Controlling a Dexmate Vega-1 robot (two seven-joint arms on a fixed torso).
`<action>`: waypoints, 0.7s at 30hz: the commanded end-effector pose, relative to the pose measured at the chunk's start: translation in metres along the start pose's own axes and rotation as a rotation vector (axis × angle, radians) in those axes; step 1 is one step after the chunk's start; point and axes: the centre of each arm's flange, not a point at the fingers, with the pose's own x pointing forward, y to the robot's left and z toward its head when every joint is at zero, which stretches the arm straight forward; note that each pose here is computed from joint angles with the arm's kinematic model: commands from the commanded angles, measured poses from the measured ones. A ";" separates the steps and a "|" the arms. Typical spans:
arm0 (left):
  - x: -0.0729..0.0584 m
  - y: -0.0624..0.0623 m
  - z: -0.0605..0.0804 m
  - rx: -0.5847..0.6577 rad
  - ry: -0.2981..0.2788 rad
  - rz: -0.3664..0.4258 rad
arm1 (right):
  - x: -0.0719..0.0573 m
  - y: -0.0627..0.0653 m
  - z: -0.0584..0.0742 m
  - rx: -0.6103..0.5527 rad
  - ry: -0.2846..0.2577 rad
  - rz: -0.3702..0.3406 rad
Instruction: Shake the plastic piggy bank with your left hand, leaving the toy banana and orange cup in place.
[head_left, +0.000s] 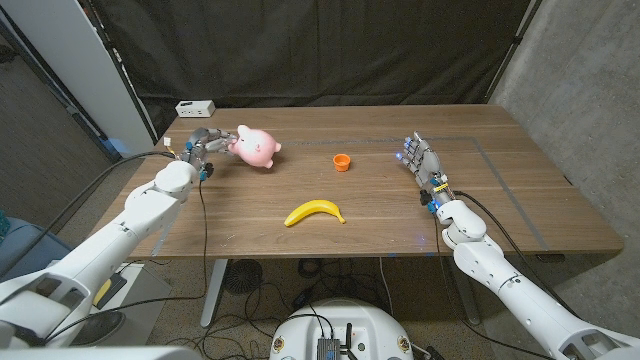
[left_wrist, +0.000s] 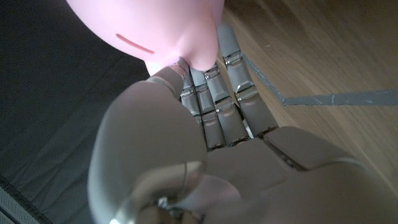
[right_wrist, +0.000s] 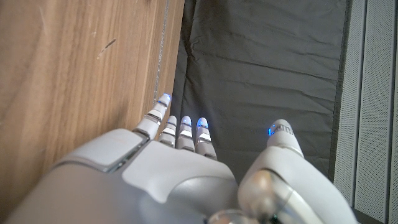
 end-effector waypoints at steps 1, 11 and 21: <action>-0.004 0.003 0.006 -0.052 -0.017 0.081 | 0.001 0.002 -0.001 0.003 -0.004 0.005; -0.007 0.005 0.004 -0.084 -0.018 0.077 | 0.001 0.003 -0.002 0.002 0.001 0.008; -0.018 0.004 0.021 -0.001 -0.073 0.025 | -0.001 0.004 -0.002 0.006 -0.003 0.005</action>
